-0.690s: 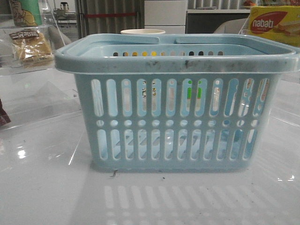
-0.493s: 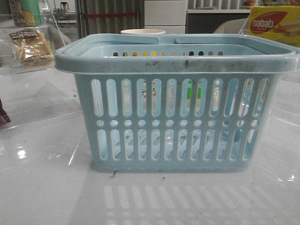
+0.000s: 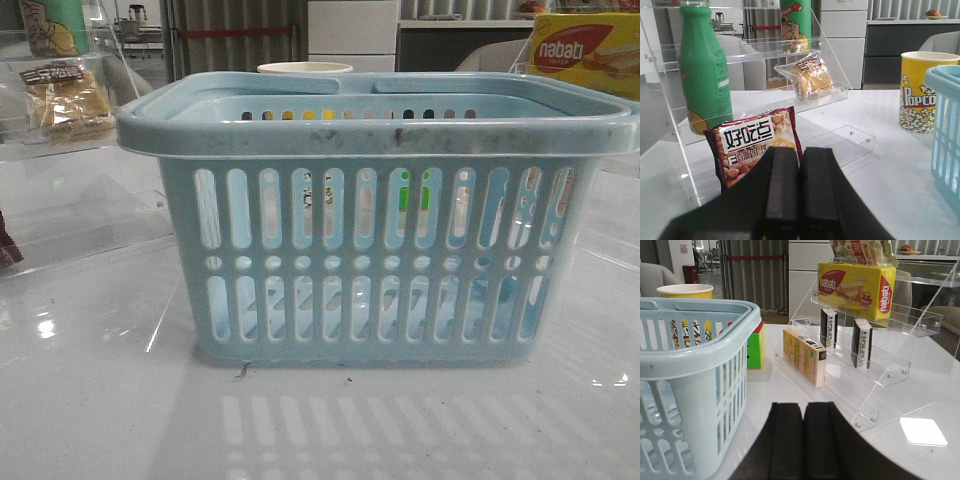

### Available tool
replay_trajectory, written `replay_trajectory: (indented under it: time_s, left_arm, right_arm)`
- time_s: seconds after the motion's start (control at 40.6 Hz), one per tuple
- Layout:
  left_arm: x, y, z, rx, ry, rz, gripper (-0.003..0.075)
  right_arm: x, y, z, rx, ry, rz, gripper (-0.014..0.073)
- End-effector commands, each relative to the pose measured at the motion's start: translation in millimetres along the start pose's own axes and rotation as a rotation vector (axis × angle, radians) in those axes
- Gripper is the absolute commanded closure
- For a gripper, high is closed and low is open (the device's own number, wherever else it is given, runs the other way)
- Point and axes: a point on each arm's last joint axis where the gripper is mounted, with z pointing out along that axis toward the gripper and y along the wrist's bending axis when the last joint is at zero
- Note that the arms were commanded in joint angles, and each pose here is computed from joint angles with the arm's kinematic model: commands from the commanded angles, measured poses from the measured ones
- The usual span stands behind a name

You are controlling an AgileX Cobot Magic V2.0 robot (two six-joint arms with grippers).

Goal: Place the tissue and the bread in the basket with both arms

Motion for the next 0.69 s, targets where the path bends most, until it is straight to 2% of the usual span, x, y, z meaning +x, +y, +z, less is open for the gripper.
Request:
replay_trajectory:
  time_s: [0.0, 0.123, 0.345, 0.468, 0.665]
  left_arm:
    - [-9, 1, -2, -0.007, -0.105, -0.005, 0.0629]
    - [-10, 1, -2, -0.008, -0.111, -0.005, 0.0629]
    - [-30, 3, -6, -0.028, -0.261, -0.008, 0.0629]
    - [-55, 3, -12, -0.024, -0.308, -0.009, 0.0629]
    - [-114, 2, -30, -0.003, -0.350, -0.006, 0.0629]
  right_arm:
    - [-9, -2, -2, 0.020, -0.108, 0.004, 0.0567]
    - [-9, -2, -2, 0.020, -0.109, 0.004, 0.0567]
    - [-23, -1, -4, 0.013, -0.133, 0.004, 0.0567]
    - [-54, 2, -11, -0.003, -0.175, 0.003, 0.0567]
    - [-116, 6, -32, -0.025, -0.283, -0.008, 0.0567]
